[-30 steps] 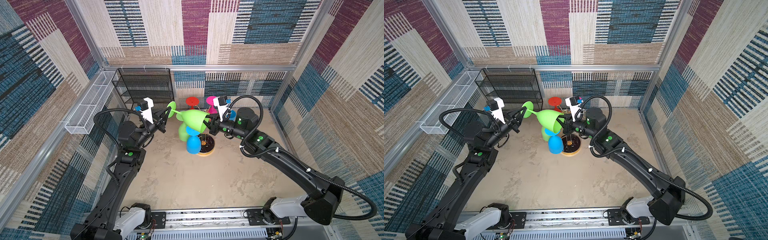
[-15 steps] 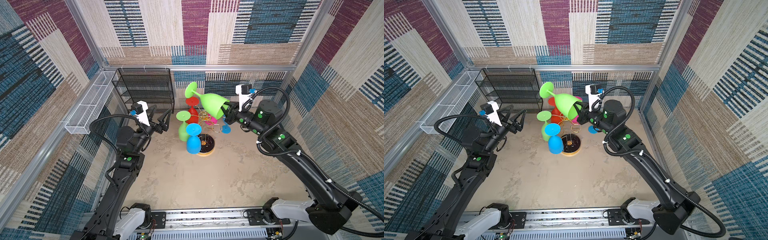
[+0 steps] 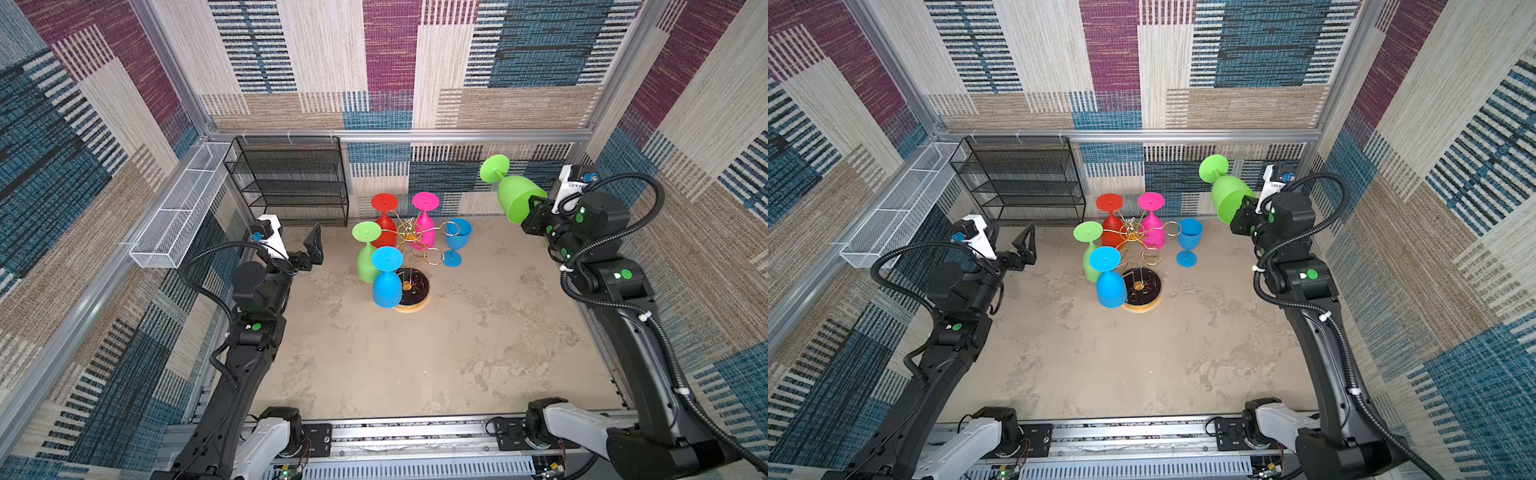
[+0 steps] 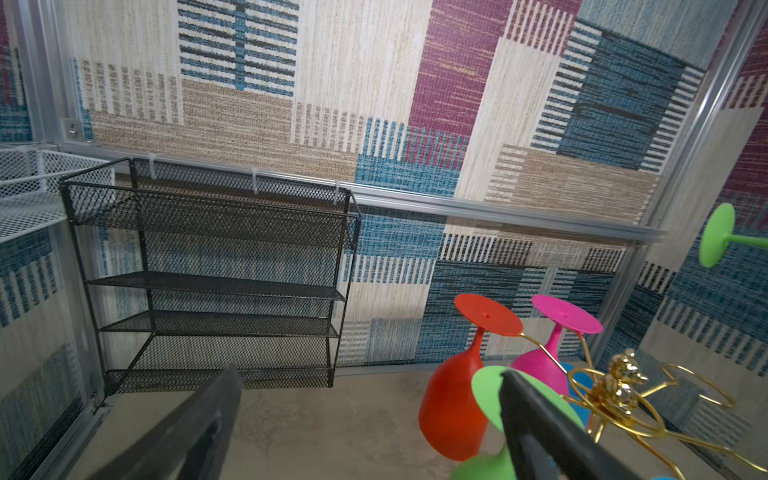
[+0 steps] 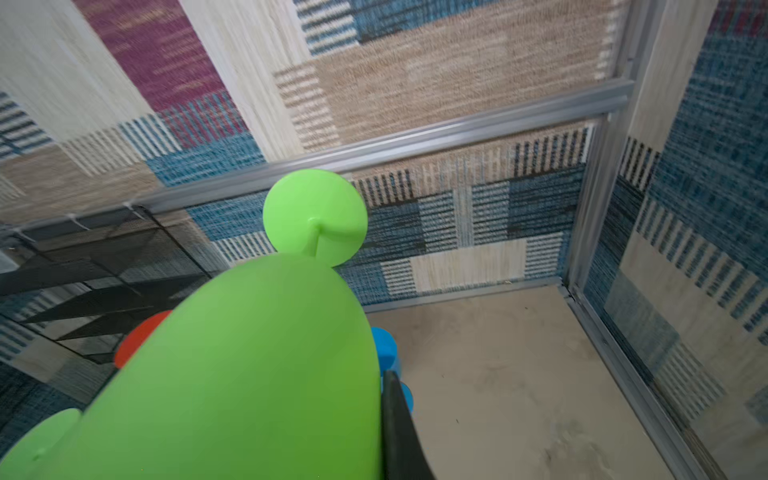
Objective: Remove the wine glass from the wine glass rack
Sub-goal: 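Carry the green glass away with the right gripper while the left gripper opens and withdraws, then lower the green glass upright onto the table beside the standing blue glass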
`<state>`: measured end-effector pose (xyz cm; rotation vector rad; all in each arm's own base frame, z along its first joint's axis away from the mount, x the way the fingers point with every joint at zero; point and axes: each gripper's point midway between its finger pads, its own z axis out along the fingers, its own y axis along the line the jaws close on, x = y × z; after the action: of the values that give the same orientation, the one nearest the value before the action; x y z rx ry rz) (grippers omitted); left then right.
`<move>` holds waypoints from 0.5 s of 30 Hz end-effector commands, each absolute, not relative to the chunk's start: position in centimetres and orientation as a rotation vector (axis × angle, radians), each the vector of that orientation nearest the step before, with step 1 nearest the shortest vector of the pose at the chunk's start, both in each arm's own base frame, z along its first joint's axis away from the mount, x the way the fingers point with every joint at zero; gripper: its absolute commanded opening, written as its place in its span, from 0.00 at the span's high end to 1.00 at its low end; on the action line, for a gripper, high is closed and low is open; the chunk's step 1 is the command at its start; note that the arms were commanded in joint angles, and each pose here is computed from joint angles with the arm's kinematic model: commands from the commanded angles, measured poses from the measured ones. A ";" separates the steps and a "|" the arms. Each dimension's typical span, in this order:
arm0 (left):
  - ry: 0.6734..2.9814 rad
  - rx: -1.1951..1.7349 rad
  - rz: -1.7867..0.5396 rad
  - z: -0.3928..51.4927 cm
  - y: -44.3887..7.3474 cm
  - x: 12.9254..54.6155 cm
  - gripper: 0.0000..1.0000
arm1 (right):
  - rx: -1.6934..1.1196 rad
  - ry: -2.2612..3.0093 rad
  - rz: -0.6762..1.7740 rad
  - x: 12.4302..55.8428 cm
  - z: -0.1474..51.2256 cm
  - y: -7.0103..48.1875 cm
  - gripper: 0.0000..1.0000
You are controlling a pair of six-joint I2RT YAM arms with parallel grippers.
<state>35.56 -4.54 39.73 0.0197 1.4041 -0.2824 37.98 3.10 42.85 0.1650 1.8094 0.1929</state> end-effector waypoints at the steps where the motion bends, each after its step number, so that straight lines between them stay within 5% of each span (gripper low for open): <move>1: 1.378 -0.012 -0.222 40.1 -3.2 35.6 0.01 | 0.191 1.920 0.102 39.2 39.6 0.9 1.00; 15: 1.357 -0.089 -0.173 39.5 -0.7 35.6 0.02 | 0.170 2.324 -0.120 45.3 29.3 -2.4 1.00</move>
<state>35.72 -0.66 38.67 -0.0937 1.3946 -0.1721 45.64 -2.19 31.04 0.1947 2.2397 -0.0787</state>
